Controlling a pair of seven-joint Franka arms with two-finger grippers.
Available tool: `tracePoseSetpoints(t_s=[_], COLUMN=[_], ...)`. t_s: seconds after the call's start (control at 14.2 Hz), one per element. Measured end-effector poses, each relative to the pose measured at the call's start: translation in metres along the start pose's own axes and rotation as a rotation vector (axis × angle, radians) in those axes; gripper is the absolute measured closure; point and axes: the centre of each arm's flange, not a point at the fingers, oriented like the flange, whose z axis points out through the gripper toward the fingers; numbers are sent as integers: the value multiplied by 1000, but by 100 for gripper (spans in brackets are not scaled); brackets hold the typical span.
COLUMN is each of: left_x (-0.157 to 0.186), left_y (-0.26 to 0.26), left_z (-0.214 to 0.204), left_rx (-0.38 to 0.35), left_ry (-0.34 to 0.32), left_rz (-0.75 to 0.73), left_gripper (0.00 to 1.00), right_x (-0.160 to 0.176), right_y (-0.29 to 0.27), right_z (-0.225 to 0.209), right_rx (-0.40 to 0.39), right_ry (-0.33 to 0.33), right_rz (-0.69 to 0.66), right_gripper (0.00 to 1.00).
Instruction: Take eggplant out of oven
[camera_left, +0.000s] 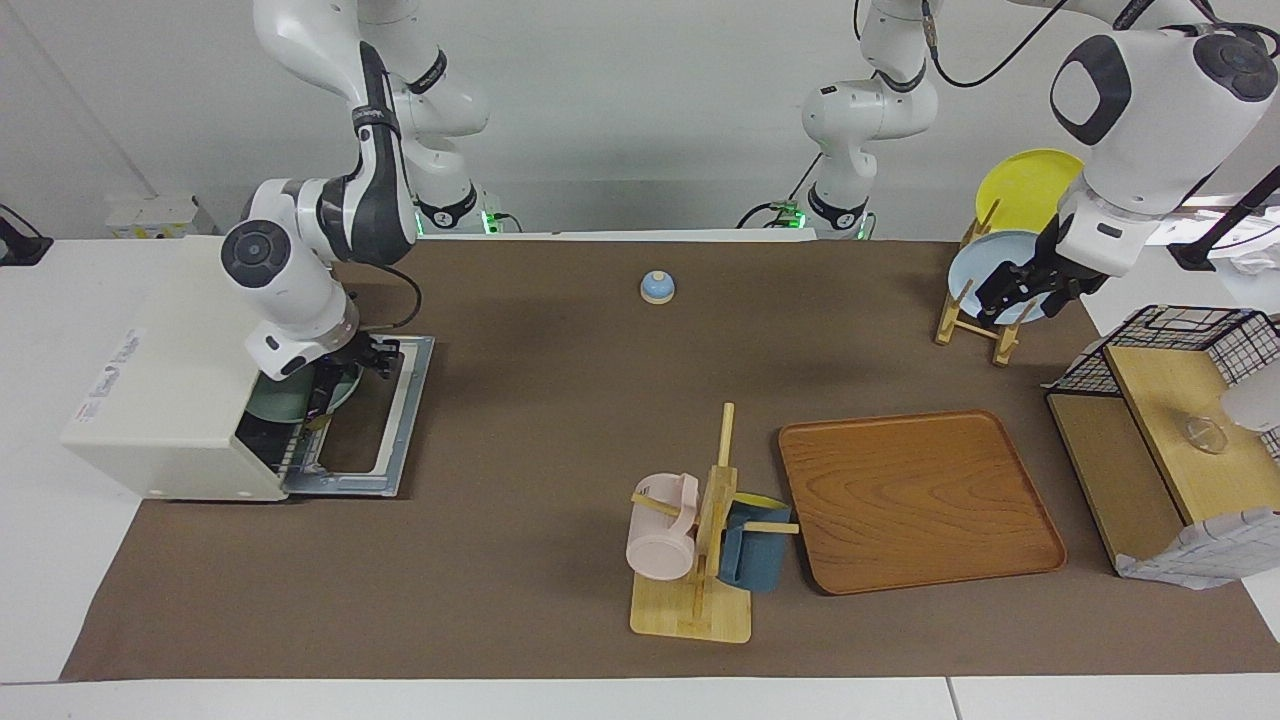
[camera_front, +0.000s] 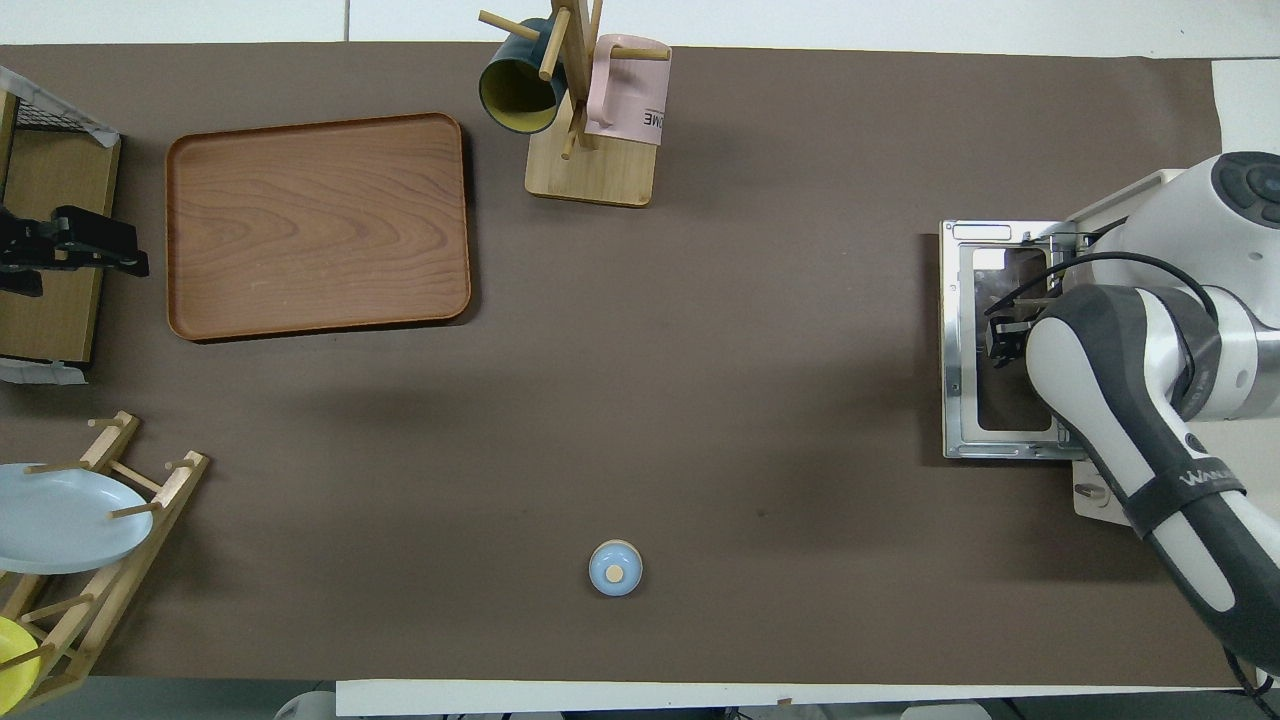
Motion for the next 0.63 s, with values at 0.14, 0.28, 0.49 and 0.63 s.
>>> tracePoseSetpoints(t_s=[0.14,0.28,0.49,0.63], left_x=[0,0,0,0], left_y=[0,-1,-3,-3], left_z=[0,0,0,0], left_rx=[0,0,0,0], left_ry=[-1,-1,0,0], left_rz=[0,-3,-7,-7], left_gripper=[0,0,0,0], right_x=[0,-1,-2,-3], right_y=[0,0,3,4], right_z=[1,3,5,6], right_rx=[0,-5,-41,-52], right_ry=[-3,-7,-11,-15], right_rz=[-7,-13,-75,-99], right_gripper=[52,53,69,81])
